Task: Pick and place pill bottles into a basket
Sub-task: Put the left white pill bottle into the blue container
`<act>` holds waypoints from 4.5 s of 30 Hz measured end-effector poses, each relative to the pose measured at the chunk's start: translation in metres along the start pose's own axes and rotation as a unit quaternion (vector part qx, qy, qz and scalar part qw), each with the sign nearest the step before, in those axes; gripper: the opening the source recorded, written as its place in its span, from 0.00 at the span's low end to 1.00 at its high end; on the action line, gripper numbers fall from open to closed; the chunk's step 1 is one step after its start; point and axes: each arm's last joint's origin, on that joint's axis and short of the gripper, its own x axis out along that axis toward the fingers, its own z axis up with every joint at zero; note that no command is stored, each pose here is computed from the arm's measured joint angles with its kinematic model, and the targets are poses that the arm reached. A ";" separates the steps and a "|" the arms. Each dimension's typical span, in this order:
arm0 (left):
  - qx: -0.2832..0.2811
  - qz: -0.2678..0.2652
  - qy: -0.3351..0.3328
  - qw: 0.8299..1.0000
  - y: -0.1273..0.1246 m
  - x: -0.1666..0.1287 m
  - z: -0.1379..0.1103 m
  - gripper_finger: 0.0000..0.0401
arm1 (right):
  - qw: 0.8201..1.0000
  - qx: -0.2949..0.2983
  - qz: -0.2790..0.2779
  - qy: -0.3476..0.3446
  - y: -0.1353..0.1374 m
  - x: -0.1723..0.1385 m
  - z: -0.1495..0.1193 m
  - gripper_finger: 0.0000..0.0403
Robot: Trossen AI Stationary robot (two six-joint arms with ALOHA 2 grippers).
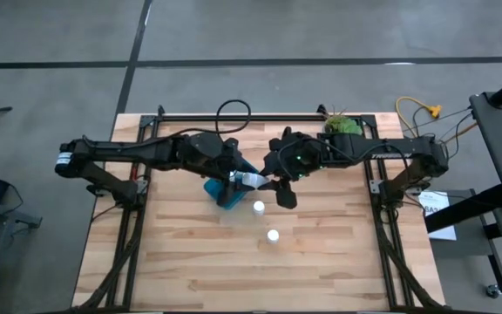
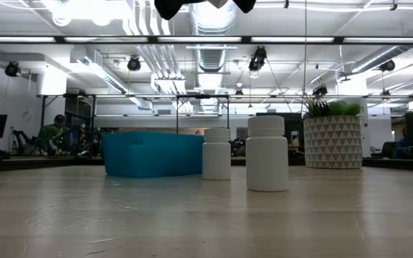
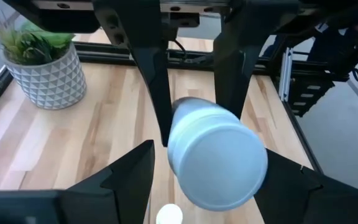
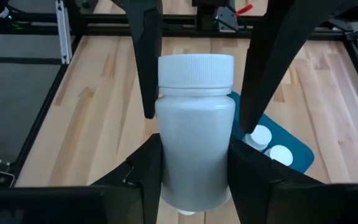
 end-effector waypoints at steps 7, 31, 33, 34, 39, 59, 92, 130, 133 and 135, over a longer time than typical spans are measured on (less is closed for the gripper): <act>0.000 -0.003 0.000 1.000 0.000 0.000 0.000 0.49 | 1.000 0.003 0.000 0.002 0.000 0.000 0.000 0.34; 0.002 -0.009 0.000 1.000 -0.001 -0.003 0.002 0.39 | 1.000 0.010 0.005 0.000 0.000 -0.001 0.000 0.46; 0.002 -0.009 0.002 1.000 -0.001 -0.005 0.001 0.39 | 1.000 0.010 0.006 0.001 0.000 -0.001 0.000 0.49; 0.002 -0.009 0.002 1.000 -0.001 -0.005 0.001 0.39 | 1.000 0.011 0.006 0.000 0.000 -0.001 0.000 0.51; -0.001 0.001 0.041 0.999 -0.001 -0.010 -0.006 0.39 | 1.000 0.014 -0.006 0.005 -0.001 -0.010 0.004 0.55; -0.002 0.080 0.207 0.975 0.013 -0.024 -0.045 0.39 | 0.995 0.080 -0.054 0.038 -0.017 -0.022 0.001 0.57; -0.003 0.065 0.364 0.929 0.070 0.064 -0.096 0.39 | 0.983 0.146 -0.101 -0.038 -0.020 -0.051 0.010 0.56; 0.013 0.064 0.387 0.920 0.095 0.104 -0.121 0.40 | 0.981 0.149 -0.109 -0.054 -0.019 -0.060 0.012 0.56; 0.014 0.064 0.387 0.920 0.095 0.104 -0.121 0.45 | 0.981 0.149 -0.110 -0.054 -0.019 -0.060 0.012 0.56; 0.013 0.063 0.390 0.918 0.095 0.104 -0.122 0.47 | 0.981 0.149 -0.110 -0.054 -0.019 -0.060 0.012 0.56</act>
